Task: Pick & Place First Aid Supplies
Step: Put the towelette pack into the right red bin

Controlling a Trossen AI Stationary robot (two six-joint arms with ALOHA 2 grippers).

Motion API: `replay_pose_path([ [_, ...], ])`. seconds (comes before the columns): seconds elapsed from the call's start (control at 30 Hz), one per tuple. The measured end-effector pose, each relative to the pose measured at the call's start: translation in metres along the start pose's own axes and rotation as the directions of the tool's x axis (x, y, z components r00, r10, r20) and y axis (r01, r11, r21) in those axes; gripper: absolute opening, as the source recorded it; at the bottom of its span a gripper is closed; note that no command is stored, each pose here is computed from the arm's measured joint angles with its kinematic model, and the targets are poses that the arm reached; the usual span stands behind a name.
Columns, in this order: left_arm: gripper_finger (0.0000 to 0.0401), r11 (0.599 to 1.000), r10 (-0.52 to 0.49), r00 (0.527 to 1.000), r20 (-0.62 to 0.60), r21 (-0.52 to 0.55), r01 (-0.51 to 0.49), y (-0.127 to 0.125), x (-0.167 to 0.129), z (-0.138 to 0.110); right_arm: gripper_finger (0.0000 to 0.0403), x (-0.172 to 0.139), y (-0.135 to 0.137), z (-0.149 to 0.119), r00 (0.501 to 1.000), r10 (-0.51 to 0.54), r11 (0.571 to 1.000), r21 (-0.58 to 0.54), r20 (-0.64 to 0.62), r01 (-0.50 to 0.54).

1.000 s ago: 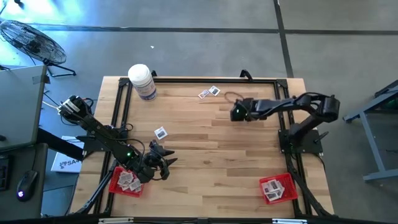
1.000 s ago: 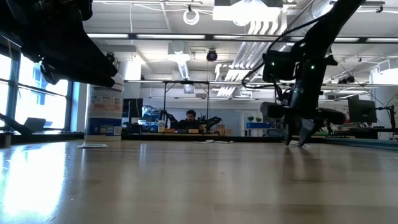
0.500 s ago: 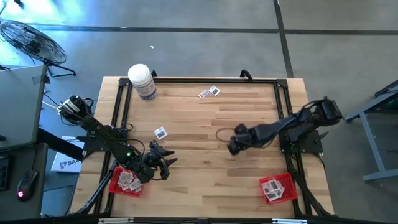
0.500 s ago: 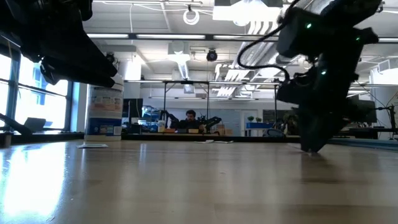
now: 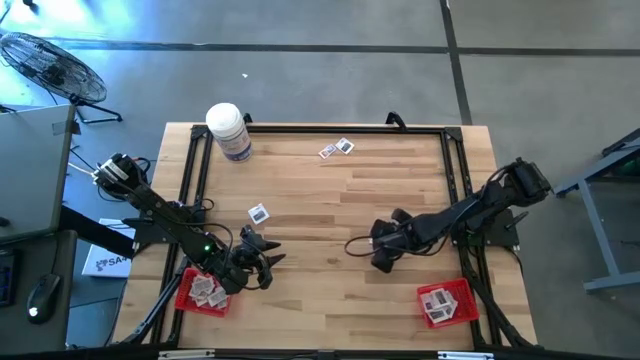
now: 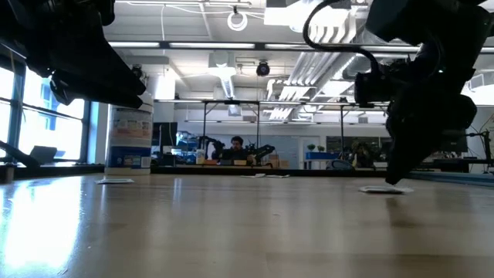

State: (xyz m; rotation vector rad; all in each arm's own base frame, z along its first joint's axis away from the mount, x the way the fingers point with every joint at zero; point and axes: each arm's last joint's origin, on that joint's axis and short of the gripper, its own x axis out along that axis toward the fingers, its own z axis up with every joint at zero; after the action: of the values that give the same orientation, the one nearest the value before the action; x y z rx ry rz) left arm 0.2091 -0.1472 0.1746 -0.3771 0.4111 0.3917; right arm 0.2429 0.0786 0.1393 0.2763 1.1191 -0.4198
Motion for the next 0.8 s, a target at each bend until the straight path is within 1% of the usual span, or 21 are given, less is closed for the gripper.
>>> replay_pose_path([
  [0.13,0.0168,1.000,0.000,1.000,0.001,0.000,0.000,0.000,0.000,0.000,0.0126,-0.001,0.006,0.006,0.997,0.054,0.998,-0.048,0.058,-0.051],
  [0.27,0.0168,1.000,0.005,1.000,0.007,0.000,-0.005,0.000,0.000,0.000,0.0126,0.000,0.006,0.006,0.996,0.054,0.993,-0.112,0.066,-0.046],
  [0.37,0.0168,1.000,0.007,1.000,0.009,0.000,-0.007,0.000,0.000,0.000,0.0126,0.003,0.008,0.009,0.994,0.064,0.980,-0.195,0.086,-0.046],
  [0.5,0.0168,1.000,0.007,1.000,0.010,0.000,-0.007,0.000,0.000,0.000,0.0126,0.014,0.008,0.011,0.995,0.079,0.968,-0.242,0.058,-0.063],
  [0.6,0.0168,1.000,0.007,1.000,0.009,0.000,-0.007,0.000,0.000,0.000,0.0126,0.021,0.006,0.010,0.998,0.039,0.968,-0.250,0.044,-0.027],
  [0.67,0.0168,1.000,0.003,1.000,0.003,0.000,-0.003,0.000,0.000,0.000,0.0126,0.023,0.004,0.011,0.999,0.024,0.974,-0.225,0.042,-0.014],
  [0.8,0.0168,1.000,0.002,1.000,0.003,0.000,-0.002,0.000,0.000,0.000,0.0126,0.024,0.001,0.013,0.999,0.033,0.978,-0.208,0.024,-0.028],
])
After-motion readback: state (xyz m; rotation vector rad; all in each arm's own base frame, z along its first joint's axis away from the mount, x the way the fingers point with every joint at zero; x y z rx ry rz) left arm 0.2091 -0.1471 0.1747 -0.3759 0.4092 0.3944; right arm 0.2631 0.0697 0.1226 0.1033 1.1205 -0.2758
